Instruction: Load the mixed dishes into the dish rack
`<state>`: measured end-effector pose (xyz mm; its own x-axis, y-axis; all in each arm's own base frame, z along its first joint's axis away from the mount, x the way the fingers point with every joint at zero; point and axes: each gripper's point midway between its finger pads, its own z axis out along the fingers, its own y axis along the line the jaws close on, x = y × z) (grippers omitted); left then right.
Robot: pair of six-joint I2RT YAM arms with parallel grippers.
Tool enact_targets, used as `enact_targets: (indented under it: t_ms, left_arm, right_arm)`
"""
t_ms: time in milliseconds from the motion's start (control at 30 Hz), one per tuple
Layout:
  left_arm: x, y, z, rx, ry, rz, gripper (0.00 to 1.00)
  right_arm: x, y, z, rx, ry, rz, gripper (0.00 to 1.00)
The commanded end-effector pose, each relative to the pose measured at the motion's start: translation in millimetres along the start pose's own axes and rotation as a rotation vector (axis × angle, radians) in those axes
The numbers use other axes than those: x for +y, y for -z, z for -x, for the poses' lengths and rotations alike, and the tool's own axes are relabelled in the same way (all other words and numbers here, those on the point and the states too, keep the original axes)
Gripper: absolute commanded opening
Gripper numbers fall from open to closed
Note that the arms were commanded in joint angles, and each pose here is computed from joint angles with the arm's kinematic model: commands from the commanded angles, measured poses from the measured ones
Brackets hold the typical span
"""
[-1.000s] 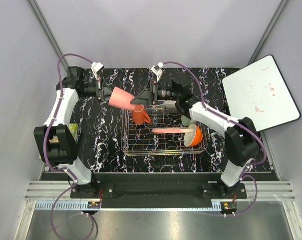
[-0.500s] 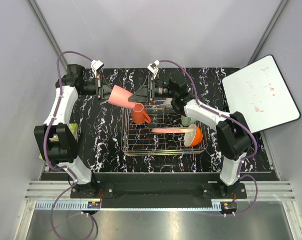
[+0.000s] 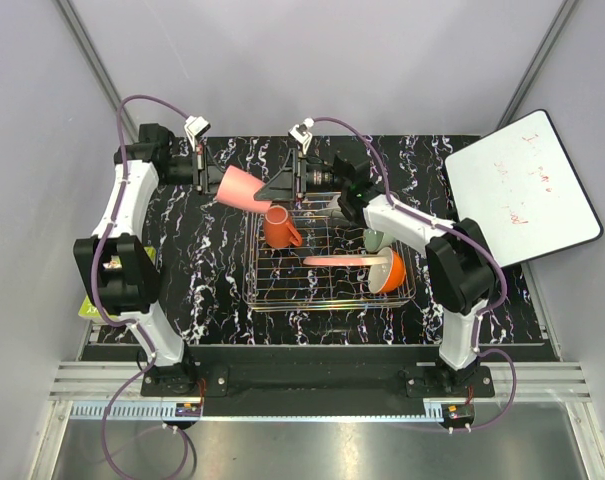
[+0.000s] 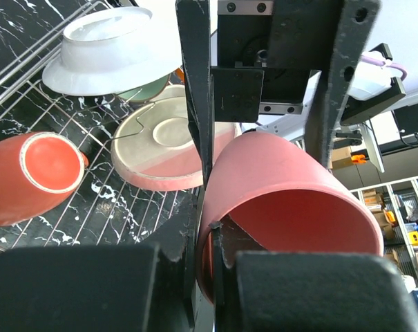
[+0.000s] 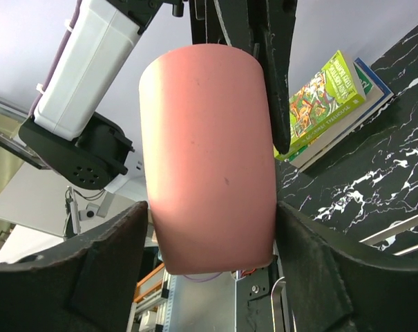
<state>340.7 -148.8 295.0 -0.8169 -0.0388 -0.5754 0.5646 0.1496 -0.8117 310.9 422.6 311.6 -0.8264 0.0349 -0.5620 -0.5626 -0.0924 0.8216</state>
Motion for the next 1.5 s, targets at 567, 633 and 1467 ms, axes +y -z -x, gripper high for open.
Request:
enact_targets:
  t_ms: [567,633,1467]
  left_arm:
    - [-3.1,52.8,-7.6,-0.111,-0.104,0.053,0.82]
    - [4.1,68.6,-7.4,-0.140,-0.091,0.096,0.86]
    - [88.1,103.0,-78.7,0.026,-0.042,0.768,0.99]
  right_arm:
    - [-4.3,36.9,-3.5,0.056,0.136,-0.372,0.00]
    - [-7.0,48.5,-12.9,0.089,0.138,-0.443,0.00]
    - [-68.3,84.1,-106.4,0.587,0.319,-1.150,0.00]
